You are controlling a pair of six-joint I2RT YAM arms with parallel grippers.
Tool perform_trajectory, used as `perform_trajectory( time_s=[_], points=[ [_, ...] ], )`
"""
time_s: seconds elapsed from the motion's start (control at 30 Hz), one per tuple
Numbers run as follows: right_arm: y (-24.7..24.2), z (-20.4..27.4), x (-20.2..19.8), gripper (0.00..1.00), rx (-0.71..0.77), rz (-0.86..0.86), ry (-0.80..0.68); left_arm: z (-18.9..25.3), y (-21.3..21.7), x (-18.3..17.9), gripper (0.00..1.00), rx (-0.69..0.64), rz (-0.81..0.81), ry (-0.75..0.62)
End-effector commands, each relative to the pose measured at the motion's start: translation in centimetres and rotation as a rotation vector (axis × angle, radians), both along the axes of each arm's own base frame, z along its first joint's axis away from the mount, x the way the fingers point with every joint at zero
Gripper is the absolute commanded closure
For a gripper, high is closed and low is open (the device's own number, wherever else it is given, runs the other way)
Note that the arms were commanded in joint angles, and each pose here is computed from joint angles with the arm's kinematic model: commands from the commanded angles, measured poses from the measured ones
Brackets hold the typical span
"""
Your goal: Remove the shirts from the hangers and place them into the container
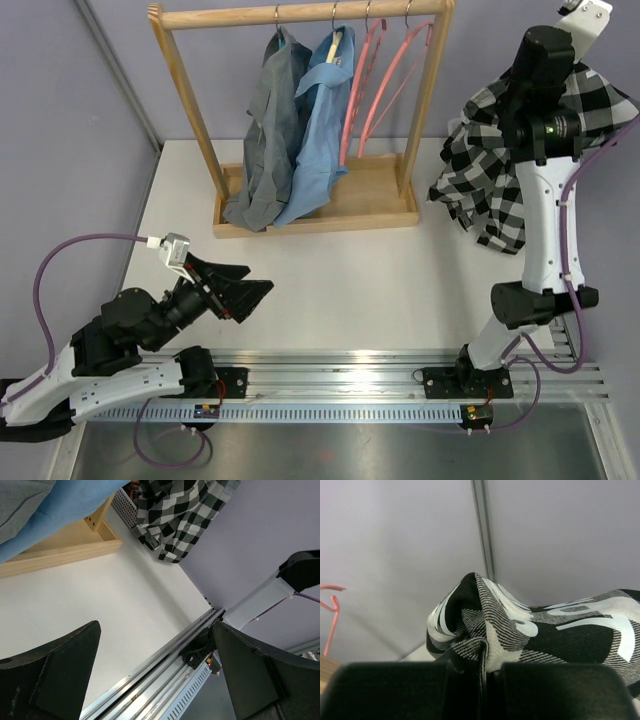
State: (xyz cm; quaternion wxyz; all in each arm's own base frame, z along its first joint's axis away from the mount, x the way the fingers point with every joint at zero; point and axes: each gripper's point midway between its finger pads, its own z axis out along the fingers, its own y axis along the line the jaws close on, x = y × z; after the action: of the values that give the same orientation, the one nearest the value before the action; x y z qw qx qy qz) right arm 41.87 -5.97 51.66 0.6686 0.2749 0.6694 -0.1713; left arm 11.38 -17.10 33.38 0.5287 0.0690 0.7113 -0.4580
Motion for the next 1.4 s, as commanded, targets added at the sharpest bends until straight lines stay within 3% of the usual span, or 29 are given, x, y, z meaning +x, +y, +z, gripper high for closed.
perform_trajectory(
  time_s=[0.0,0.23,0.63,0.7,0.93,1.2,1.37],
  points=[
    [0.7,6.2,0.7,1.00,-0.029,0.105,-0.185,1.3,0.5,-0.2,0.01,-0.030,-0.001,-0.021],
    [0.5,11.7,1.7,1.00,-0.103,0.102,-0.368,1.1,0.4,0.2,0.01,-0.006,0.016,-0.016],
    [-3.7,11.6,3.8,1.00,-0.109,0.006,-0.487,0.2,0.1,0.7,0.01,0.002,0.041,0.003],
    [-6.2,10.0,5.2,1.00,-0.118,-0.029,-0.463,0.1,0.0,0.8,0.01,0.005,0.047,0.006],
    [-7.7,4.6,10.7,1.00,-0.024,0.032,-0.390,0.0,-0.2,1.1,0.01,0.003,0.061,0.014],
    [-7.5,-6.0,16.2,1.00,0.094,0.138,-0.214,-0.4,-0.5,1.2,0.01,0.012,0.060,0.026],
    [-8.3,-11.3,17.5,1.00,0.139,0.089,-0.113,-0.8,-0.7,1.3,0.01,0.007,0.063,0.039]
  ],
)
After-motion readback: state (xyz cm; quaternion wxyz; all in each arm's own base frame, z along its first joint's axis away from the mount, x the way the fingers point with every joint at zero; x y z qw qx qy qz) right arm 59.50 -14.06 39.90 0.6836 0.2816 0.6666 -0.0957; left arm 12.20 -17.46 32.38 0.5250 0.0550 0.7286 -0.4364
